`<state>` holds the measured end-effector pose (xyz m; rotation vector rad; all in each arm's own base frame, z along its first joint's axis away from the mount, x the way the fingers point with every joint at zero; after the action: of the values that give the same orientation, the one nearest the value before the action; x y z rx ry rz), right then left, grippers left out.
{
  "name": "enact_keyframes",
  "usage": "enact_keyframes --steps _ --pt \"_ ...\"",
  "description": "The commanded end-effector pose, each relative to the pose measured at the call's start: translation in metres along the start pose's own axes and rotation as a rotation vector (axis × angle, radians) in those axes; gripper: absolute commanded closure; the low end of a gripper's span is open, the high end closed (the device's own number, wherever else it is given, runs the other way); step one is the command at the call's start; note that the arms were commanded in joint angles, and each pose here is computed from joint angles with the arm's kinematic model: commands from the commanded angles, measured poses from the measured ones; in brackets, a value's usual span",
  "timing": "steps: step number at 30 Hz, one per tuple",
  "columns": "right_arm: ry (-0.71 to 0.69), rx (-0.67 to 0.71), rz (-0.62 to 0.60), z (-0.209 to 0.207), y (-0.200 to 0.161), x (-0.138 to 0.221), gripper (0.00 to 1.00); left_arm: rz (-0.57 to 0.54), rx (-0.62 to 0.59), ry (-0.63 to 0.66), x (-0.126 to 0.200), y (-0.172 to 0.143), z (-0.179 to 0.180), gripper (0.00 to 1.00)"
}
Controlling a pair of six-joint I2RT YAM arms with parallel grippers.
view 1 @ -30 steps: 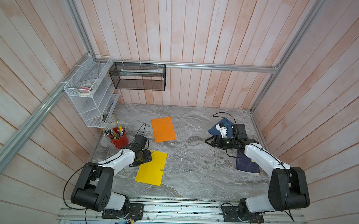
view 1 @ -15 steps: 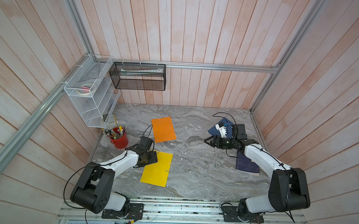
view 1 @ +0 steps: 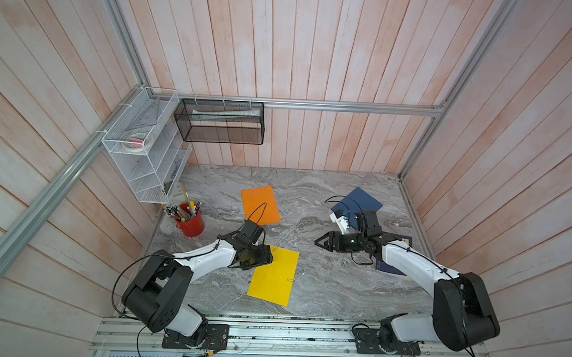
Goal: Unclip the paperclips from the documents
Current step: Move the document to the center of the board.
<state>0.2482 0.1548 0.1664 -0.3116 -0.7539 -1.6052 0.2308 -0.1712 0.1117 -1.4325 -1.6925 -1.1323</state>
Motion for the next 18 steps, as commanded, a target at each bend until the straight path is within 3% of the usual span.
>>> enact_keyframes --steps 1,8,18 --pt "0.001 -0.016 0.043 0.004 -0.019 -0.010 0.32 0.190 0.033 0.050 -0.021 -0.032 0.009 0.25" --pt "-0.050 -0.069 0.147 0.000 -0.061 -0.034 0.32 0.220 0.020 0.058 -0.021 -0.046 0.008 0.25" --pt "-0.115 -0.086 0.203 -0.006 -0.070 -0.064 0.31 0.221 0.015 0.030 -0.018 -0.050 0.008 0.25"
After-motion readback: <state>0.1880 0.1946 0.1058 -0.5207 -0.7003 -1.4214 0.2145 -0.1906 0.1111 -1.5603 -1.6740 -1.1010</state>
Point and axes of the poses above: each gripper's point midway between its finger pads, its own x axis back along the fingers, its own z axis along the line the jaws close on, y = z × x, the point moved 9 cm from there along x, back along the fingers, and after that the axes turned 7 degrees about -x, right-handed, at the moved point
